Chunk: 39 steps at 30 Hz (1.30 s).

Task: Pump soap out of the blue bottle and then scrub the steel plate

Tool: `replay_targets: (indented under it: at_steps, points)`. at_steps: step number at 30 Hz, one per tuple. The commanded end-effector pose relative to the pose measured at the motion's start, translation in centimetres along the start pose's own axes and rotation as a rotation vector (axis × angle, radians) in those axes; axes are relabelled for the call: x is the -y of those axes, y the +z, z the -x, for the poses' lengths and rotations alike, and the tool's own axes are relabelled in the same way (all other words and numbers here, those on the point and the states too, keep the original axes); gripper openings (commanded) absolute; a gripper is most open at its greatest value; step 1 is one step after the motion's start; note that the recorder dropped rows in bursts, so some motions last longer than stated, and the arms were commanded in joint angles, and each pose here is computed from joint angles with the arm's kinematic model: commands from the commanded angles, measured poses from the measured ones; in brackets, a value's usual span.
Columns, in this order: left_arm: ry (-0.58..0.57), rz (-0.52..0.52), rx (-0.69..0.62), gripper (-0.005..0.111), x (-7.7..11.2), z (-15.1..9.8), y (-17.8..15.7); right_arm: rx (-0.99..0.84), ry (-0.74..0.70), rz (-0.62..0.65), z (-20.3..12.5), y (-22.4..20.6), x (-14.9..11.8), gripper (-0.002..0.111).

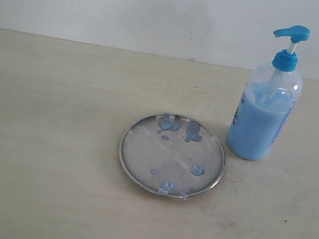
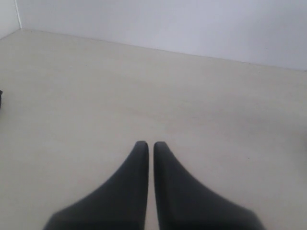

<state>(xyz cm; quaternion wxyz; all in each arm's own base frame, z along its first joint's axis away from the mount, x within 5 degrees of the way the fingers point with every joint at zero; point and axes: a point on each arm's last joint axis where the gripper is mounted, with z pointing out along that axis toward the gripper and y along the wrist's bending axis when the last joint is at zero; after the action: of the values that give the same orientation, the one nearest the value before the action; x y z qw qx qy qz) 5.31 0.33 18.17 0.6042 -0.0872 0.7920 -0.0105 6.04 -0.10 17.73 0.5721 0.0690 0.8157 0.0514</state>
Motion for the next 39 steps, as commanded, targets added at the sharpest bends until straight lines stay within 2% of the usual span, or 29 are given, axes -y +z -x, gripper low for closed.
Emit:
replay_targets:
  at_steps: [1,2,5,6,14,22,39]
  points:
    - [0.002,-0.004,0.008,0.004,0.0,0.0,0.0,0.005,0.06,0.047,0.0,-0.1,-0.5,0.005]
    - [0.002,-0.004,0.008,0.004,0.0,0.0,0.0,0.013,0.038,0.071,0.1,-0.1,-0.7,0.005]
    - [0.002,-0.004,0.008,0.004,0.0,0.0,0.0,0.057,-0.176,0.085,0.4,-0.1,-0.9,0.005]
    - [0.002,-0.004,0.008,0.004,0.0,0.0,0.0,0.066,-0.192,0.074,0.5,-0.2,-0.8,0.005]
    - [0.002,-0.004,0.008,0.004,0.0,0.0,0.0,0.152,-0.136,-0.094,0.7,-0.9,0.2,0.005]
    - [0.002,-0.004,0.012,0.004,0.0,0.0,0.0,0.121,-0.121,-0.039,0.5,-0.8,-0.1,0.005]
    - [0.002,-0.004,0.022,0.004,0.0,0.1,0.0,0.119,-0.117,-0.036,0.4,-0.8,-0.1,0.005]
